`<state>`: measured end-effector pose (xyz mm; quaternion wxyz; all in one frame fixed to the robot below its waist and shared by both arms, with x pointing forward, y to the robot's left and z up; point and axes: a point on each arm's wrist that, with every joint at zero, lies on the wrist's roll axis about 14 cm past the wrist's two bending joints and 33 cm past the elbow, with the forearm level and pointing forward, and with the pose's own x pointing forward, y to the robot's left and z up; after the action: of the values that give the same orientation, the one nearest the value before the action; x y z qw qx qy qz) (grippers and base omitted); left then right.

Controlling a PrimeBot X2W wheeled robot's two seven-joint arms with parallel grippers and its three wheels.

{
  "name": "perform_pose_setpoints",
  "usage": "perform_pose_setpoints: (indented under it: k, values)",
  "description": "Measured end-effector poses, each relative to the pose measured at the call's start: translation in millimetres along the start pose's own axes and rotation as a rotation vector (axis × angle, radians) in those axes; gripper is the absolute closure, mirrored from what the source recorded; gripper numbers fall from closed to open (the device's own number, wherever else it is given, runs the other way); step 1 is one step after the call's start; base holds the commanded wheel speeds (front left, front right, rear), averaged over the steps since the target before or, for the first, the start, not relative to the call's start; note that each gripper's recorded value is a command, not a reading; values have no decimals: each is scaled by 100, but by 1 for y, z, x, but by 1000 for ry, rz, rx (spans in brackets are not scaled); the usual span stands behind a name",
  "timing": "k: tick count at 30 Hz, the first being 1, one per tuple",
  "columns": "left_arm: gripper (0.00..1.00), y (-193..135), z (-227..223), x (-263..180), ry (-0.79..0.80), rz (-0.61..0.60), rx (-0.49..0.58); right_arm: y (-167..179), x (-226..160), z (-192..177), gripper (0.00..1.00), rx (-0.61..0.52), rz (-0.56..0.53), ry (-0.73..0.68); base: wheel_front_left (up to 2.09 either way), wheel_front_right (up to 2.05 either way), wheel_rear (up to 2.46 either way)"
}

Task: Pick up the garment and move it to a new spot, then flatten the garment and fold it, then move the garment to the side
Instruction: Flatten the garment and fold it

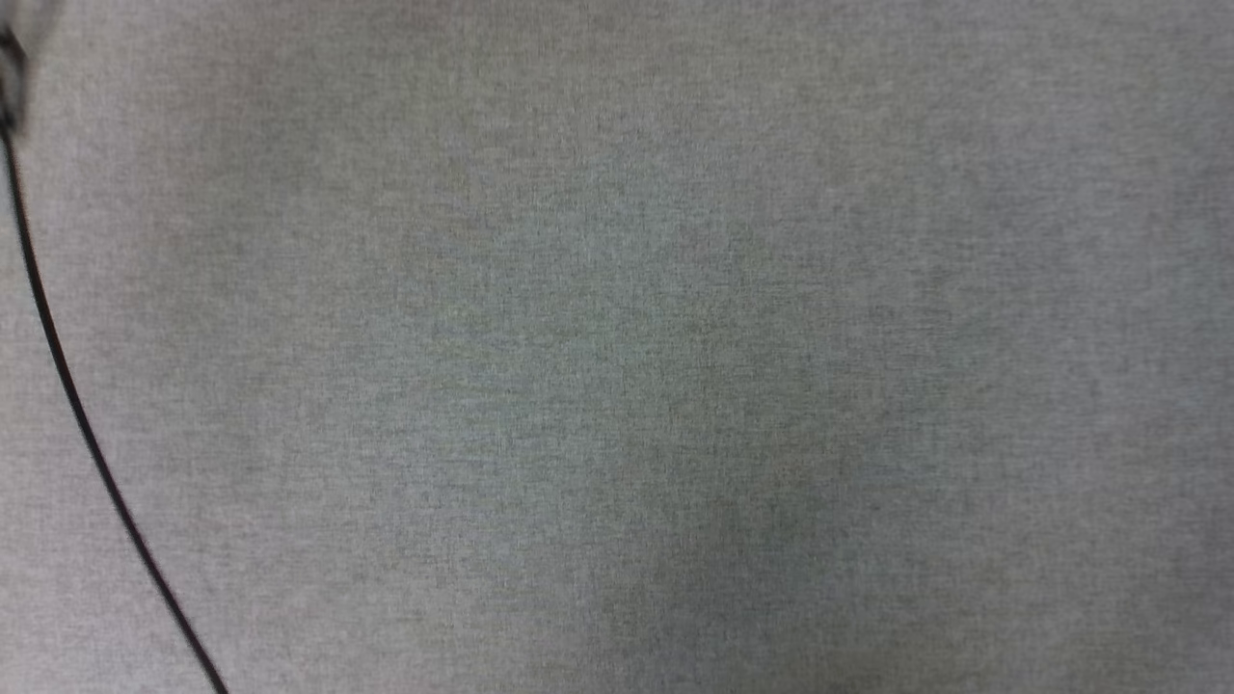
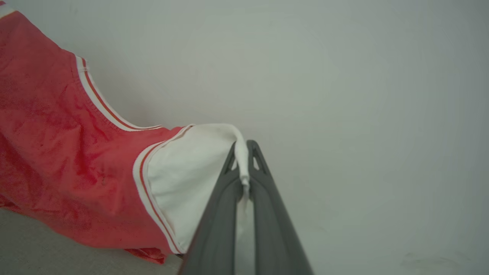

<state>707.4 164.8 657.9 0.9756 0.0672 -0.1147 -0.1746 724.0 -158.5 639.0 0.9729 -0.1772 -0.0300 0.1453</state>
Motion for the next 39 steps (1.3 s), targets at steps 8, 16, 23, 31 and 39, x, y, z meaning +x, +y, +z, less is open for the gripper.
perform_pose_setpoints:
  k: [8, 16, 23, 31, 39]
  values:
    - [100, -28, -101, -74, 202, -5, -150, 53, -42, -78, 100, 114, 96, 116, 0, 0, 0]
    - [100, -75, -141, -171, 357, -35, -255, 84, -124, -134, 100, 190, 162, 249, 0, 0, 0]
    - [100, -91, -150, -253, 454, 10, -318, 117, -204, -164, 100, 244, 228, 352, 0, 0, 0]
    - [100, -108, -157, -334, 560, 52, -336, 119, -290, -186, 100, 291, 197, 432, 0, 0, 0]
    - [100, -110, -148, -386, 585, 121, -366, 125, -372, -207, 100, 334, 177, 526, 0, 0, 0]
